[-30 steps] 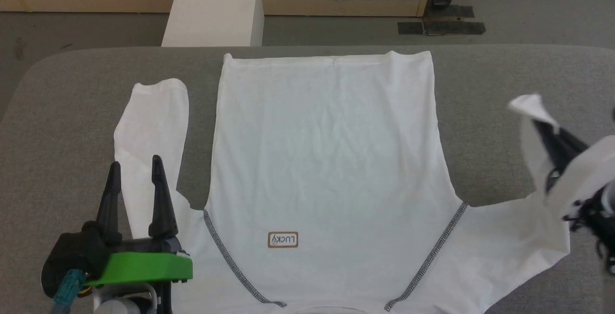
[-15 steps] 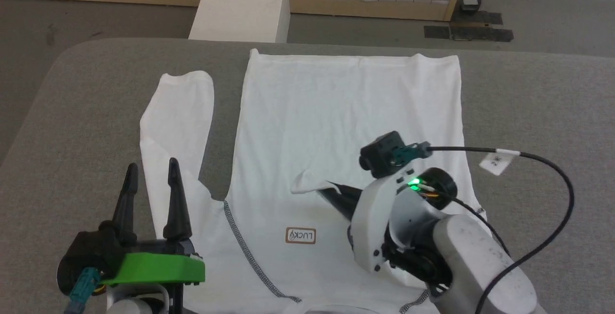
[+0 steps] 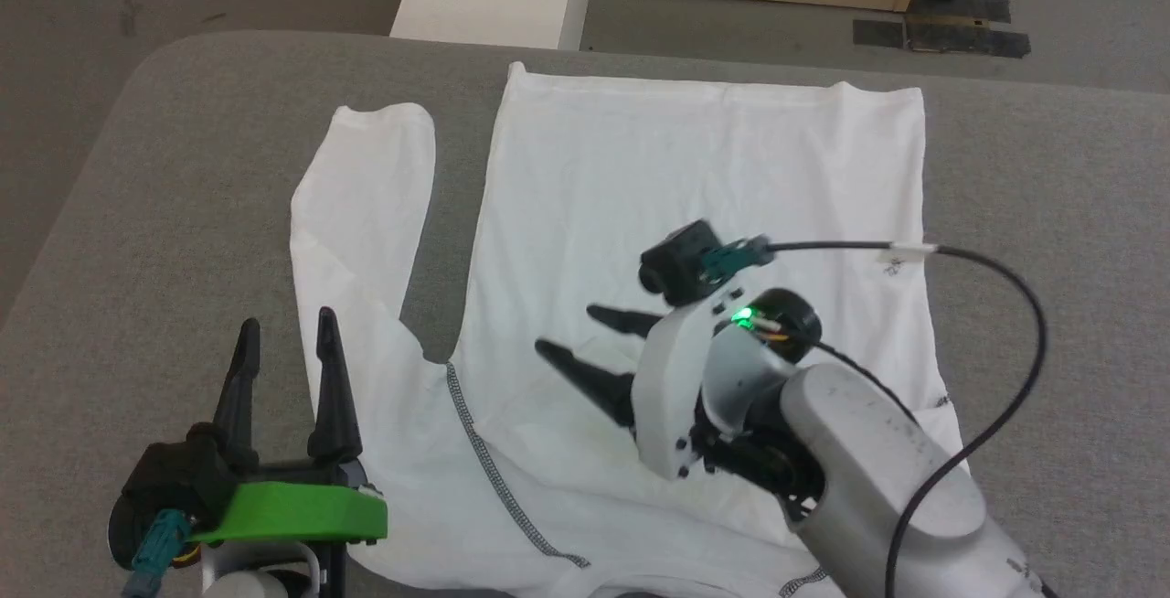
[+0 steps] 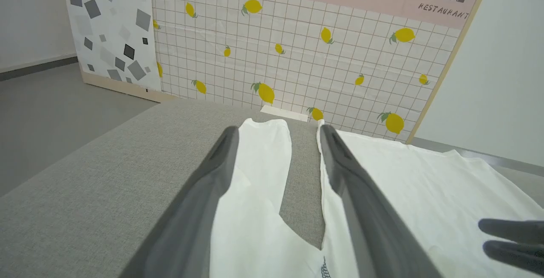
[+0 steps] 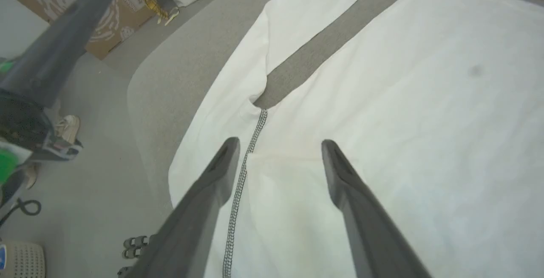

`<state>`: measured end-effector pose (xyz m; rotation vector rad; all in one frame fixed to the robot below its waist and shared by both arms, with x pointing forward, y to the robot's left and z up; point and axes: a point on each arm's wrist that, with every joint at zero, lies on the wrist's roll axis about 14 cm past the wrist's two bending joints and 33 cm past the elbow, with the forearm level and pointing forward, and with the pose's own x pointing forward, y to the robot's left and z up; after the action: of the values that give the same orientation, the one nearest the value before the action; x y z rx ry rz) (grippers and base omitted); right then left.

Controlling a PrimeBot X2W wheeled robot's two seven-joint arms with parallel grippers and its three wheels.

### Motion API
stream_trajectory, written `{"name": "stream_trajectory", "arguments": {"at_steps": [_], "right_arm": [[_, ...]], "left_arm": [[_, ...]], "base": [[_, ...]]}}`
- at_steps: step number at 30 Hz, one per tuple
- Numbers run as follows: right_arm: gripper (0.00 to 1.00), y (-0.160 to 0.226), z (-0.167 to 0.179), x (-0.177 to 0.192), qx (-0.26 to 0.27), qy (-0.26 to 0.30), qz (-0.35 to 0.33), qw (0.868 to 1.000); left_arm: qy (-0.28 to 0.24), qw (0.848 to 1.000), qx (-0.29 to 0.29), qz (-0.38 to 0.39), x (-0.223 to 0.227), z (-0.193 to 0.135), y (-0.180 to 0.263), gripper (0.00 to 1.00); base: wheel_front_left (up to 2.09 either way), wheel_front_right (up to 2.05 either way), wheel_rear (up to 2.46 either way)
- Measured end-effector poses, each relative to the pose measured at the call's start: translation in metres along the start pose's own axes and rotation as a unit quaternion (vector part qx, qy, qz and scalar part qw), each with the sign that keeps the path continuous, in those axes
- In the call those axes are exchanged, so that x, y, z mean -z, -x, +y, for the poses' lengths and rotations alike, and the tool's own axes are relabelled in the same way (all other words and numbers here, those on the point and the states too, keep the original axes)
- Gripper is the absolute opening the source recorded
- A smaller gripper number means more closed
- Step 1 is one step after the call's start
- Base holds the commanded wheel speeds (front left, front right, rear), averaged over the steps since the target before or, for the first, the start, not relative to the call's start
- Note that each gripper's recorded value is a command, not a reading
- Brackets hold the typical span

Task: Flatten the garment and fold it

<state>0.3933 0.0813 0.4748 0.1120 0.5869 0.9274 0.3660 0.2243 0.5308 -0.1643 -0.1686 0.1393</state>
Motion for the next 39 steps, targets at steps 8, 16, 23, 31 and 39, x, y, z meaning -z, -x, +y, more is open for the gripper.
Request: {"name": "stream_trajectory", "arguments": {"at_steps": [8, 16, 23, 31, 39], "right_arm": [[1.0, 0.107, -0.087, -0.111, 0.131, -0.012, -0.271, 0.954], [1.0, 0.259, -0.16, -0.088, 0.358, 0.021, -0.434, 0.826], [1.0, 0.3, -0.167, -0.011, 0.457, -0.003, -0.407, 0.791], [1.0, 0.286, -0.167, 0.013, 0.458, -0.023, -0.378, 0.804], [1.0, 0.257, -0.179, -0.007, 0.434, -0.019, -0.375, 0.819]], "left_arm": [[0.006, 1.0, 0.021, -0.005, -0.002, -0.012, -0.005, 1.0], [0.007, 0.999, 0.049, -0.008, -0.001, -0.029, -0.013, 1.0], [0.012, 0.998, 0.056, 0.01, 0.011, -0.037, -0.014, 1.0], [0.002, 0.998, 0.055, 0.042, 0.026, -0.038, -0.043, 1.0], [-0.071, 0.99, 0.071, 0.102, 0.011, -0.025, -0.148, 1.0]], "base": [[0.0, 0.0, 0.0], [0.0, 0.0, 0.0], [0.0, 0.0, 0.0], [0.0, 0.0, 0.0], [0.0, 0.0, 0.0]]}}
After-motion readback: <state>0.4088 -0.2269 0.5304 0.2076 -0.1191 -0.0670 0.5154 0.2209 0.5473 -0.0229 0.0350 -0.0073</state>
